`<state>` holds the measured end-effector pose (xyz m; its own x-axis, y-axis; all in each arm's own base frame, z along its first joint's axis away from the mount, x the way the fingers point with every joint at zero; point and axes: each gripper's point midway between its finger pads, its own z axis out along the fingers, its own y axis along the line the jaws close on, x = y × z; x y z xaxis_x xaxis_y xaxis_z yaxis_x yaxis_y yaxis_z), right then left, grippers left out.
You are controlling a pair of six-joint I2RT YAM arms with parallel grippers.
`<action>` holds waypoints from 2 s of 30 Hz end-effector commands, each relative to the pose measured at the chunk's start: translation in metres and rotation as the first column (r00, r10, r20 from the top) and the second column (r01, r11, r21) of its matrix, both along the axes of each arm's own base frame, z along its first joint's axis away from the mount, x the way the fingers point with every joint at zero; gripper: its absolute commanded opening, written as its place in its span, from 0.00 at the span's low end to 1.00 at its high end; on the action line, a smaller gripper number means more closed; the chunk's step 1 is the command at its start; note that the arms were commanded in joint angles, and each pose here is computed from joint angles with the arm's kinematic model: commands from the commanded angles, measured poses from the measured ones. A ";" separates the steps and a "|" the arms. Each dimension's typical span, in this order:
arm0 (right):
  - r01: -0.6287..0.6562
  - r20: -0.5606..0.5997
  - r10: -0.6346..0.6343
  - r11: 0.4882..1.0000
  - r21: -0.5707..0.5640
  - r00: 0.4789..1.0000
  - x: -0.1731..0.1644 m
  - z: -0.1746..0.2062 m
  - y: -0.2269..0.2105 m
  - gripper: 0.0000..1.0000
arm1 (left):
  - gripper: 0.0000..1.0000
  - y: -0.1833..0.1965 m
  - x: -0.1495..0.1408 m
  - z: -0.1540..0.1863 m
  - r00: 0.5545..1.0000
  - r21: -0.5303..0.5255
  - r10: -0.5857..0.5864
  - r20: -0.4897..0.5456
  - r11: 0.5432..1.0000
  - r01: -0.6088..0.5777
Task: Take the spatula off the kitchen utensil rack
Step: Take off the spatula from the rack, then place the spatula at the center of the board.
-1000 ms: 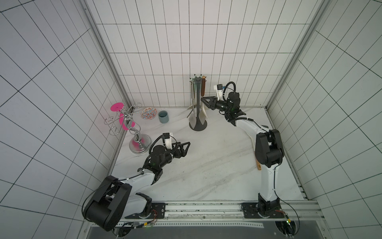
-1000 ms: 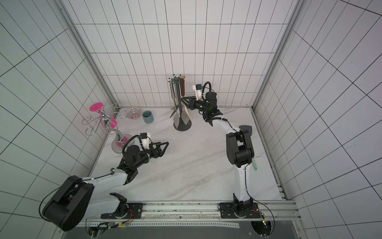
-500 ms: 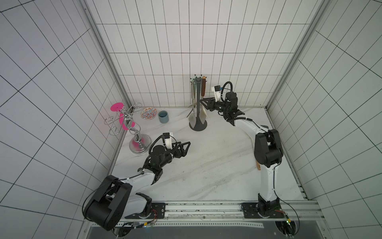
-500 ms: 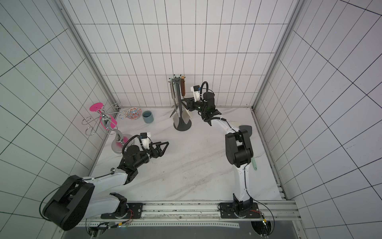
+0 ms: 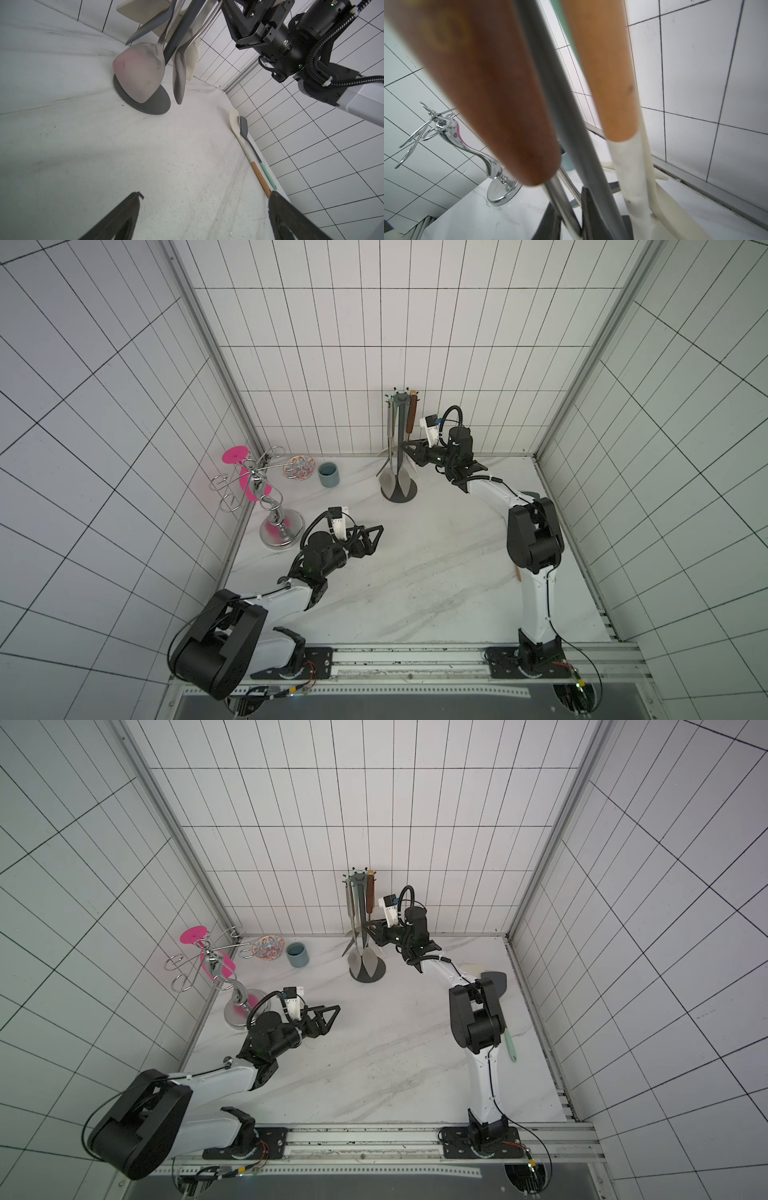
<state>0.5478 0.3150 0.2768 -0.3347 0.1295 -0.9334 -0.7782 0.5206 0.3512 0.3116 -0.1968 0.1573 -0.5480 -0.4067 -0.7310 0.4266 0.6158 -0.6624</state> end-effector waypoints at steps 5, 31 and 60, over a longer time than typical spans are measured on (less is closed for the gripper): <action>0.028 0.140 -0.026 1.000 -0.011 0.990 -0.021 0.049 -0.002 0.07 | 0.97 -0.005 0.002 0.016 0.999 -0.022 -0.015 0.046 1.000 0.016; 0.463 0.180 -0.437 0.874 -0.149 0.881 -0.053 0.076 -0.087 0.00 | 0.97 -0.004 -0.006 0.029 0.995 -0.003 -0.017 0.095 1.000 0.018; 0.302 0.311 0.010 0.219 -0.928 0.950 -0.201 -0.122 -0.094 0.00 | 0.98 -0.016 -0.012 0.054 0.989 -0.142 -0.126 0.080 0.980 0.136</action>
